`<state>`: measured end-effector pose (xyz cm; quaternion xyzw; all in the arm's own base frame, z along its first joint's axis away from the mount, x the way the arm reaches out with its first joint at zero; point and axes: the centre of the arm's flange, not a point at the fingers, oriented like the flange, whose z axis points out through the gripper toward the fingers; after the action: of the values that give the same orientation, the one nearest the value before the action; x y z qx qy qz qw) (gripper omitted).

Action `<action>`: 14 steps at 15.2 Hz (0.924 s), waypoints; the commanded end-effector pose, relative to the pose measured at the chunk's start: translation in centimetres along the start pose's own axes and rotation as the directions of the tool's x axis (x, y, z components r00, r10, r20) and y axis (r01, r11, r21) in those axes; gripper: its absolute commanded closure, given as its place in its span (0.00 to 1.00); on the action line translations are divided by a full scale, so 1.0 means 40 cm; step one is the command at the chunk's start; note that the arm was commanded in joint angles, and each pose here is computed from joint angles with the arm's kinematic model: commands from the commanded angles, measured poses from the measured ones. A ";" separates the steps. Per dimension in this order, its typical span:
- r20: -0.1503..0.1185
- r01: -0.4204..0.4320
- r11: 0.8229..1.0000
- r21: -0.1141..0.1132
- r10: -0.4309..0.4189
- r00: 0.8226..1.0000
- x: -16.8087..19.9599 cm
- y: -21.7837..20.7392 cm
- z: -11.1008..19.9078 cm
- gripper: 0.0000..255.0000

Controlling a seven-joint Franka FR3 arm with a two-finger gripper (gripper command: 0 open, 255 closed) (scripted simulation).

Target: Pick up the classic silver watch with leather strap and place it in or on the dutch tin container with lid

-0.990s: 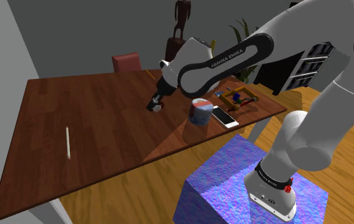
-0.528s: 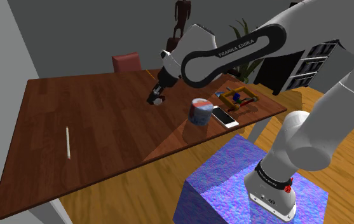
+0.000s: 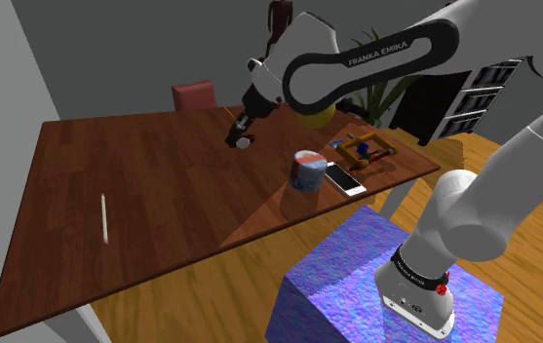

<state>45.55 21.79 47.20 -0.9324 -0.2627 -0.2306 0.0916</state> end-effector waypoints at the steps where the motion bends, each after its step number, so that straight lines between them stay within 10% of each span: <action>1: 0.000 0.000 1.000 0.000 0.000 1.000 0.013 -0.003 -0.024 1.00; 14: 0.000 0.000 1.000 0.000 0.000 1.000 -0.211 0.142 -0.227 1.00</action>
<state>39.32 11.85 50.56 -0.9327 -0.2621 -0.2305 0.0909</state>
